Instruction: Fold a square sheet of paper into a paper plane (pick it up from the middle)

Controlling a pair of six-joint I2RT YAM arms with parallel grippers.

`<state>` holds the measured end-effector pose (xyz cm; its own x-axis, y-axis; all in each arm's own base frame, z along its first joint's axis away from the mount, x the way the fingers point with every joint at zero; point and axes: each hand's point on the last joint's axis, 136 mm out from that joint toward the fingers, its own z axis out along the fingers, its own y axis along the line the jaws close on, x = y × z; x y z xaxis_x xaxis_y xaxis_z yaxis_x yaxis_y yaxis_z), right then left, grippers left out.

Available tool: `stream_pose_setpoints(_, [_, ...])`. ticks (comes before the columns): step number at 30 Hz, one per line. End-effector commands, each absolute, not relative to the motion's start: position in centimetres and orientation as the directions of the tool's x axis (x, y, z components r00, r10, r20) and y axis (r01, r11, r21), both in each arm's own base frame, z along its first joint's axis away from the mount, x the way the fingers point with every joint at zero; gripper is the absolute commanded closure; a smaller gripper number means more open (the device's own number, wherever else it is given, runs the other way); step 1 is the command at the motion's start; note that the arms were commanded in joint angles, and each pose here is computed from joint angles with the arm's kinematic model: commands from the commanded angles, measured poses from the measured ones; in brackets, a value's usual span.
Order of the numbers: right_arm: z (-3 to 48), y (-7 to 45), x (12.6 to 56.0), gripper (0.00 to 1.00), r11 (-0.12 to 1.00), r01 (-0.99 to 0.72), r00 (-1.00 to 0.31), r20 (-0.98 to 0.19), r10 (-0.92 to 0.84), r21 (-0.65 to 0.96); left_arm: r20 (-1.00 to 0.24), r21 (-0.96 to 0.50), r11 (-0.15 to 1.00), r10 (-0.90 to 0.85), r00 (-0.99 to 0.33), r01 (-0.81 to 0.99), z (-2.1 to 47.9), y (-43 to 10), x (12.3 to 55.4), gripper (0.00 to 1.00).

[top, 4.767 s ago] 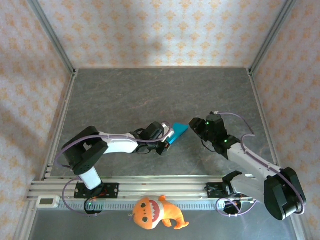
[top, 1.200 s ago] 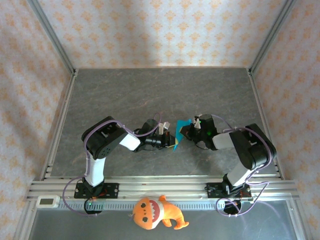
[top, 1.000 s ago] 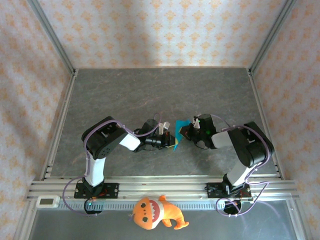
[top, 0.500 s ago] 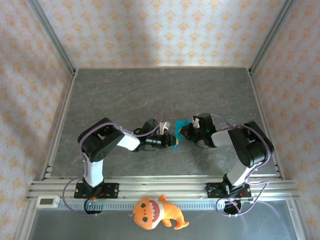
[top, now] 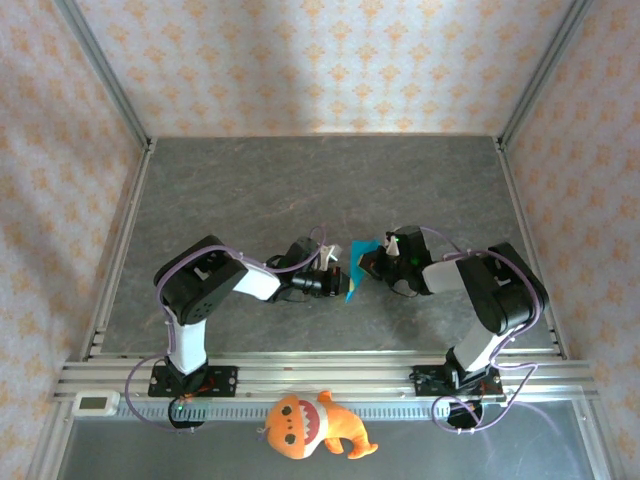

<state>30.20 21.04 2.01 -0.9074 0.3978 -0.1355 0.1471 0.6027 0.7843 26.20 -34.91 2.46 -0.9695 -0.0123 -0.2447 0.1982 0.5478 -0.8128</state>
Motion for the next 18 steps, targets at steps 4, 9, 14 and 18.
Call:
stream_pose_setpoints(4, [-1.43,18.82,29.24,0.95,0.693,0.237,-0.898,-0.119,0.424,0.681,-0.152,-0.736,0.664,0.027,-0.988,0.132,-0.81,-32.15,23.99,0.9])
stream_pose_setpoints(9, [-1.41,18.81,29.29,0.95,0.694,0.236,-0.898,-0.12,0.424,0.68,-0.166,-0.734,0.664,0.027,-0.986,0.142,-0.52,-32.31,24.06,0.92])
stream_pose_setpoints(14, [-1.38,18.83,29.3,0.95,0.697,0.235,-0.899,-0.12,0.421,0.678,-0.172,-0.734,0.662,0.036,-0.984,0.152,-0.28,-32.49,23.96,0.94])
stream_pose_setpoints(18, [-1.36,18.8,29.39,0.96,0.698,0.235,-0.899,-0.122,0.422,0.676,-0.174,-0.735,0.661,0.035,-0.984,0.154,-0.15,-32.58,23.95,0.91])
